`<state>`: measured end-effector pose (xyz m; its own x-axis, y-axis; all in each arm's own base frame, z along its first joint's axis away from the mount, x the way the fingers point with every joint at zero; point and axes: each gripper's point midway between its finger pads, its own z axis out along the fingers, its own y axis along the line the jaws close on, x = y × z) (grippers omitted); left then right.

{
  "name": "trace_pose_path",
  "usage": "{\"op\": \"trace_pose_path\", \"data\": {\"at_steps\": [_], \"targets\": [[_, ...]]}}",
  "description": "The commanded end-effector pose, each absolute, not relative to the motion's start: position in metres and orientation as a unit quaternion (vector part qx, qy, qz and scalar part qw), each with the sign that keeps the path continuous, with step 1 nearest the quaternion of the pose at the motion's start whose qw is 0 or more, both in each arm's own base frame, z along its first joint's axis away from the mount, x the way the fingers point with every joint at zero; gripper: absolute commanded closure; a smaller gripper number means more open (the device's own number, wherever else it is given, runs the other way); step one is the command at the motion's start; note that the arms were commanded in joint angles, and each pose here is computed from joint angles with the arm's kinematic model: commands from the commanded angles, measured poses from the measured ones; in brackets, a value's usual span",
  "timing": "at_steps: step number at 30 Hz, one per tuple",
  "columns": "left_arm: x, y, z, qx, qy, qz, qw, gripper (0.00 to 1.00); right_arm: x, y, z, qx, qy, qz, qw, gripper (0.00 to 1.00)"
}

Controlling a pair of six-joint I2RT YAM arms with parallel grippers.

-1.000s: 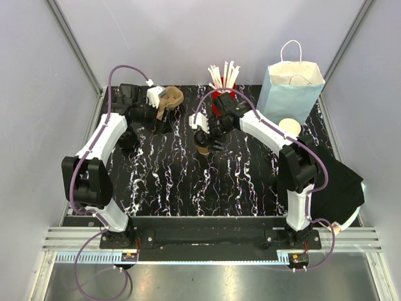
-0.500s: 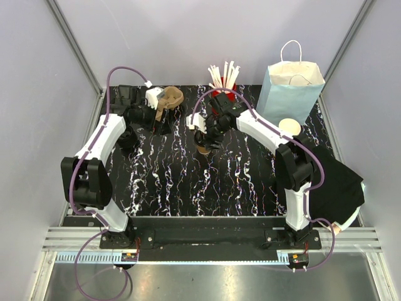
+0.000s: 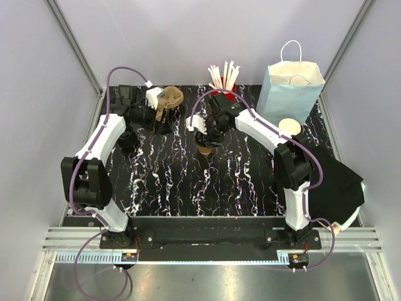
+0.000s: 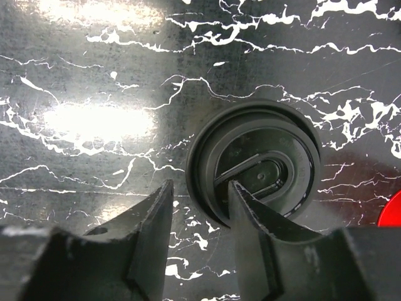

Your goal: Pack the takeout coffee

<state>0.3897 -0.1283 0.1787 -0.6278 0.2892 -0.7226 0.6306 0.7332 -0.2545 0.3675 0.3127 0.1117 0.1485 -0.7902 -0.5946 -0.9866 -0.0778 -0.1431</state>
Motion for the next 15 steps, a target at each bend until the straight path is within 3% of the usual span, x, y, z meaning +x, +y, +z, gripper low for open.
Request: {"op": "trace_pose_path", "data": {"at_steps": [1,11,15], "targets": [[0.3863,-0.1314,0.1937,0.273,0.852,-0.265,0.359,0.01,0.37,0.316,0.117,-0.724,0.613,0.172,0.265,0.55],[0.3863,-0.1333,0.1935,0.273,0.851,-0.271,0.357,0.01,0.3687,0.3188,0.1189,-0.728,0.609,0.169,0.266,0.73],[0.3864,-0.1343,0.1945,0.273,0.85,-0.274,0.357,0.01,0.3683,0.3178,0.12,-0.728,0.61,0.165,0.265,0.88]]}}
